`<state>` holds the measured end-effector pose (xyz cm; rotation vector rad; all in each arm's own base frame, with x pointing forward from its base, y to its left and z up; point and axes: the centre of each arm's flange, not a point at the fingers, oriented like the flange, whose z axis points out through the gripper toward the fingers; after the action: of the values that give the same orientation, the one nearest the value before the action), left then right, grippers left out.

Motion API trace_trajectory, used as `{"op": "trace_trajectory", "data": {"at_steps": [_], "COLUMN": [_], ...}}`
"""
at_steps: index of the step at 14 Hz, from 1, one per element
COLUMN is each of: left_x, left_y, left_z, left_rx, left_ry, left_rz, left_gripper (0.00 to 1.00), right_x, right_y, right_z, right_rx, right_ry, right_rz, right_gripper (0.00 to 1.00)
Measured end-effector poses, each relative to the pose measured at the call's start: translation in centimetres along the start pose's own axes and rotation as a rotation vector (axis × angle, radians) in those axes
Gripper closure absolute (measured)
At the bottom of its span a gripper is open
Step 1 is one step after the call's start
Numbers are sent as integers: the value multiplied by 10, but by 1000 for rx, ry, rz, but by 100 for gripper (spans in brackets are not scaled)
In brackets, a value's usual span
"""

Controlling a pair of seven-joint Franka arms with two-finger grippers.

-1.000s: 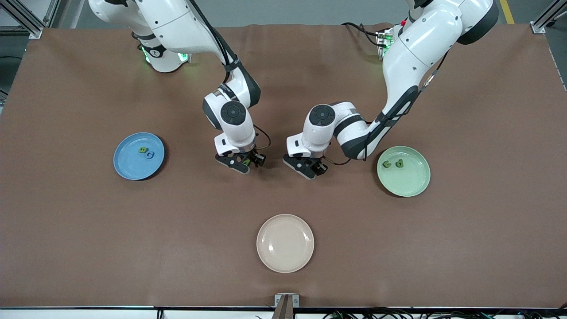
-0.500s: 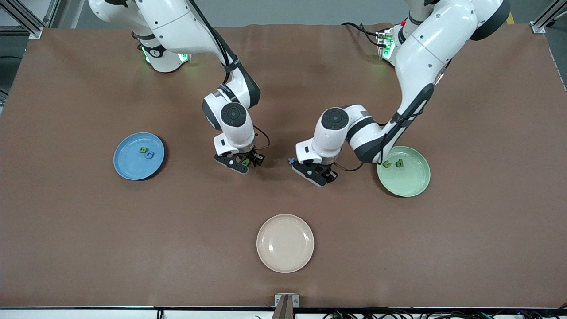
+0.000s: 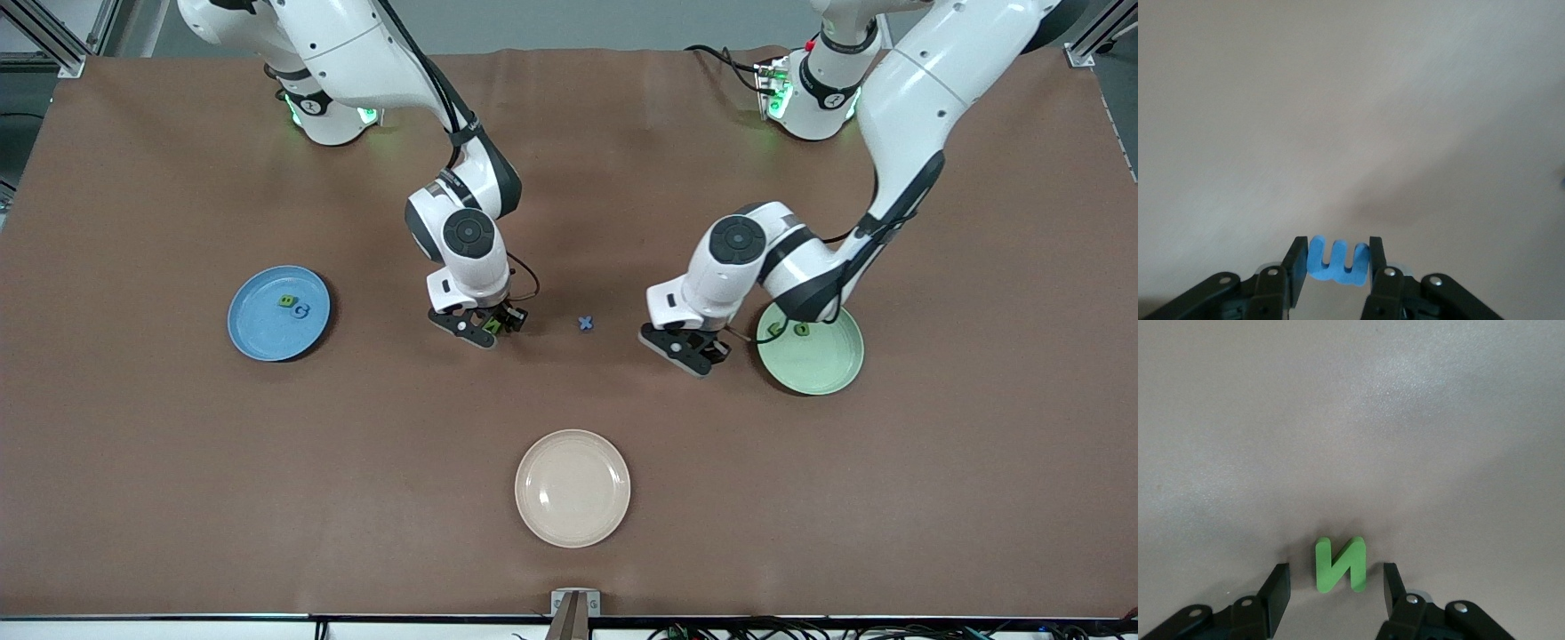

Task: Sort uppercase to blue plate, lowercase to green plate
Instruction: 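Carry the E to the green plate while the right gripper carries the N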

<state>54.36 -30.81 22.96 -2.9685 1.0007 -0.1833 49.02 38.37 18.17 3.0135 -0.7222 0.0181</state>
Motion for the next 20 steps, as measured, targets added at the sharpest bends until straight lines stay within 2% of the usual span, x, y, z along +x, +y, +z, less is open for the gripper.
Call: {"op": "trace_trajectory", "data": {"at_steps": [7, 13, 16, 20], "left_x": [-54, -107, -125, -140], "left_y": [-88, -158, -175, -181], "left_z": [-30, -23, -16, -7], "left_rx": [16, -22, 13, -2], "left_ry": [-134, -182, -202, -187], "left_rz": [89, 143, 172, 180], "left_gripper": [59, 59, 59, 59], "right_x": [9, 9, 9, 8], "right_y": [4, 3, 3, 4], "right_z": [0, -1, 0, 5], "right_rx": [1, 10, 8, 3], "right_ry": [4, 9, 8, 6], "right_rz": [14, 14, 14, 14], "right_gripper": [42, 44, 45, 46]}}
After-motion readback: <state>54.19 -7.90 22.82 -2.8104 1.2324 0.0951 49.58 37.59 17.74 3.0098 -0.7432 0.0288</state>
